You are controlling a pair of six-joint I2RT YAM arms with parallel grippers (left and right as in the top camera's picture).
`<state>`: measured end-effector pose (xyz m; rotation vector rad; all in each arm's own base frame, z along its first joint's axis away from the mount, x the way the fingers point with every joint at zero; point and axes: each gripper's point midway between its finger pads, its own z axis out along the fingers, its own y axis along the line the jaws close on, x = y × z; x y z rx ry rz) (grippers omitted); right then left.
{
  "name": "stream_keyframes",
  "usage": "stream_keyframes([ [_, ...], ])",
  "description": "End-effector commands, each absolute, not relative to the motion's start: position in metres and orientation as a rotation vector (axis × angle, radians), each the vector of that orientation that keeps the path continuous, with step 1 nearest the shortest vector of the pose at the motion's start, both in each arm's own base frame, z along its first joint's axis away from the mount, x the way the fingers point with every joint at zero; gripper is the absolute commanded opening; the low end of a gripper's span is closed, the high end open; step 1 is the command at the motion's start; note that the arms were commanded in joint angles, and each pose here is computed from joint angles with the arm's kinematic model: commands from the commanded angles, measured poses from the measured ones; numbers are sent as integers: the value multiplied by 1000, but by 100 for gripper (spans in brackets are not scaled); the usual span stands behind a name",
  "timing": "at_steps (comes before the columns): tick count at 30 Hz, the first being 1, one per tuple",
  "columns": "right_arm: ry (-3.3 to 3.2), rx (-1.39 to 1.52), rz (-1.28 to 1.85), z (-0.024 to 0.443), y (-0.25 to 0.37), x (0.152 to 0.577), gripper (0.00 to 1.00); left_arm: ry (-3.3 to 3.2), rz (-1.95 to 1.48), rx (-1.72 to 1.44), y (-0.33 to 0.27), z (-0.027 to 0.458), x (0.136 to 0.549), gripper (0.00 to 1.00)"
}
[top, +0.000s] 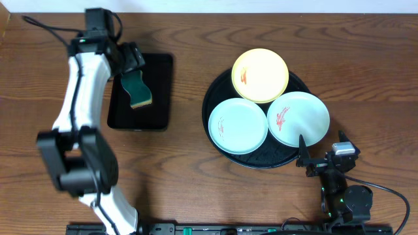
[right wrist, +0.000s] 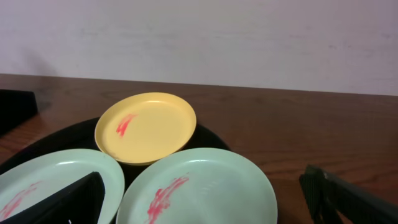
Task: Clean dirty plates on tray and stack at the side
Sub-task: 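Reach the left gripper into the black tray and grasp the green sponge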
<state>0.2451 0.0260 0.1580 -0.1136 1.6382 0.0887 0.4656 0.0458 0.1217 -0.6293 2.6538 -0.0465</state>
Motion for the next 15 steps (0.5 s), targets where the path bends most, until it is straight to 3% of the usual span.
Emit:
stream_keyframes([
  [1,1637,-121,72,158,25,245,99,2727,-6,-705,49,81,463,94],
  [8,1637,-121,73,158,25,245,99,2824,-3,-798,46,30,456,94],
  [15,1637,-121,73,158,25,245,99,2883,-68,-809,36,18,447,93],
])
